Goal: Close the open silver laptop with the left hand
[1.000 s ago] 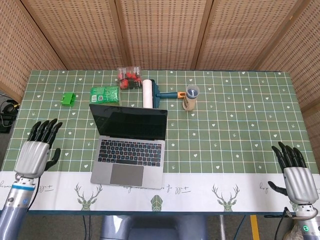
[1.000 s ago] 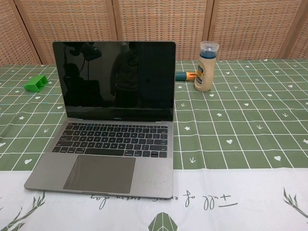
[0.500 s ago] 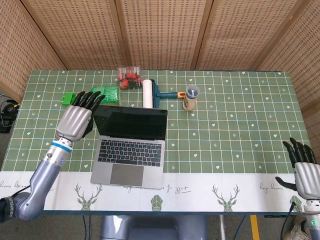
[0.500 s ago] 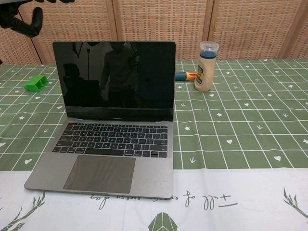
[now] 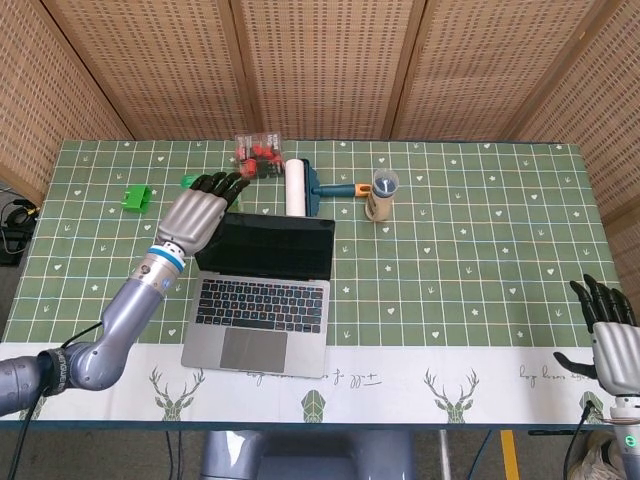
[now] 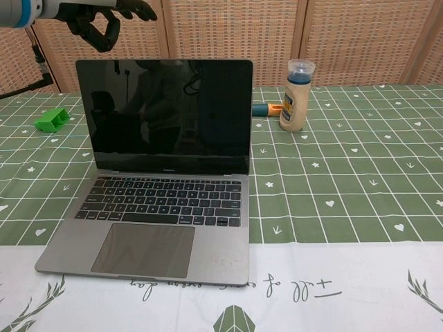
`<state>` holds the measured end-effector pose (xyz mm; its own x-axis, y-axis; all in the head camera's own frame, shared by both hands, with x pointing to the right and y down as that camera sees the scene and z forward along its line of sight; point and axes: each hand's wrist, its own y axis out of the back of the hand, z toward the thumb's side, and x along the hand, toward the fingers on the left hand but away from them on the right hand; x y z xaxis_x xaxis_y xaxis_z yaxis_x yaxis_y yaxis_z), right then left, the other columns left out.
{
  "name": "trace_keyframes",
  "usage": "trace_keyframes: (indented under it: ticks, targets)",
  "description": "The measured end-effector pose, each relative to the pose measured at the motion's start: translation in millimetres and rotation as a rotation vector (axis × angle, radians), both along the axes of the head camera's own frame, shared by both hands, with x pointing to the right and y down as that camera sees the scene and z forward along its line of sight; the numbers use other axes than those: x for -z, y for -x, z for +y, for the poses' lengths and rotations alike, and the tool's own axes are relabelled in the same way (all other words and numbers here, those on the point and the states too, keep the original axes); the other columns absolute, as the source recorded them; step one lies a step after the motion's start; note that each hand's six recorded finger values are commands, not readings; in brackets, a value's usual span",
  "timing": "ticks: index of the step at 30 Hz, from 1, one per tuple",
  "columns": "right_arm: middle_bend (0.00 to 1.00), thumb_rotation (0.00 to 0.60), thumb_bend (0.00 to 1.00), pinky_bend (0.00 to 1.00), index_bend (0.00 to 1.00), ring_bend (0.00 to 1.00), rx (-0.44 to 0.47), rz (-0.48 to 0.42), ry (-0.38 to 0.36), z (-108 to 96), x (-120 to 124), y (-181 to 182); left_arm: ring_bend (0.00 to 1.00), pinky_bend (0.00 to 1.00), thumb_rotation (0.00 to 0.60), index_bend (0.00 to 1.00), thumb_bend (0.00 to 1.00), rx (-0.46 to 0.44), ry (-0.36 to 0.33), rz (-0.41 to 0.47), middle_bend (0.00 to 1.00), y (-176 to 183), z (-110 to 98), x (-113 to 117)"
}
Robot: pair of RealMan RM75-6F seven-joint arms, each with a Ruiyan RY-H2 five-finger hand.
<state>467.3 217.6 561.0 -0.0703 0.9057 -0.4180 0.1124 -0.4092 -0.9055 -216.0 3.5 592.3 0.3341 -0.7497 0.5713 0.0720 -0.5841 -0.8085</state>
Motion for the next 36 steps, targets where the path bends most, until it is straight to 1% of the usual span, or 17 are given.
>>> trace_keyframes:
  ticks: [3,8,12,14,19,22,27,33,36]
  targets:
    - [0.00,0.600,0.02,0.00,0.00,0.00,-0.004,0.000,-0.001,-1,0,-1,0.00,0.10,0.600,0.06,1.00,-0.004,0.036,-0.025,0.00,-3,-1,-10]
    - [0.00,0.600,0.02,0.00,0.00,0.00,-0.006,0.000,0.000,-1,0,-2,0.00,0.11,0.600,0.07,1.00,-0.008,0.066,-0.046,0.00,-5,1,-20]
    - [0.00,0.600,0.02,0.00,0.00,0.00,-0.005,0.001,0.002,-1,0,-2,0.04,0.16,0.600,0.13,1.00,-0.008,0.077,-0.040,0.00,-7,2,-22]
    - [0.00,0.600,0.02,0.00,0.00,0.00,-0.004,0.001,0.001,-1,0,-2,0.08,0.20,0.600,0.16,1.00,-0.006,0.078,-0.036,0.03,-8,1,-22]
    - [0.00,0.600,0.02,0.00,0.00,0.00,-0.005,0.001,0.001,-1,0,-2,0.20,0.26,0.600,0.28,1.00,0.001,0.087,-0.008,0.18,-11,2,-24]
    - [0.00,0.600,0.02,0.00,0.00,0.00,-0.005,0.001,-0.001,-1,0,-2,0.25,0.29,0.600,0.33,1.00,0.003,0.101,0.013,0.24,-12,4,-25]
    - [0.00,0.600,0.02,0.00,0.01,0.00,-0.006,0.000,-0.001,-1,0,-2,0.28,0.31,0.600,0.38,1.00,-0.008,0.105,0.039,0.28,-16,5,-22]
    - [0.00,0.600,0.02,0.00,0.01,0.00,-0.005,-0.001,0.001,-1,0,-3,0.30,0.32,0.600,0.40,1.00,-0.033,0.092,0.057,0.30,-20,6,-14]
    - [0.00,0.600,0.02,0.00,0.01,0.00,-0.003,-0.002,0.001,-1,0,-2,0.30,0.32,0.600,0.41,1.00,-0.043,0.097,0.070,0.31,-23,9,-9]
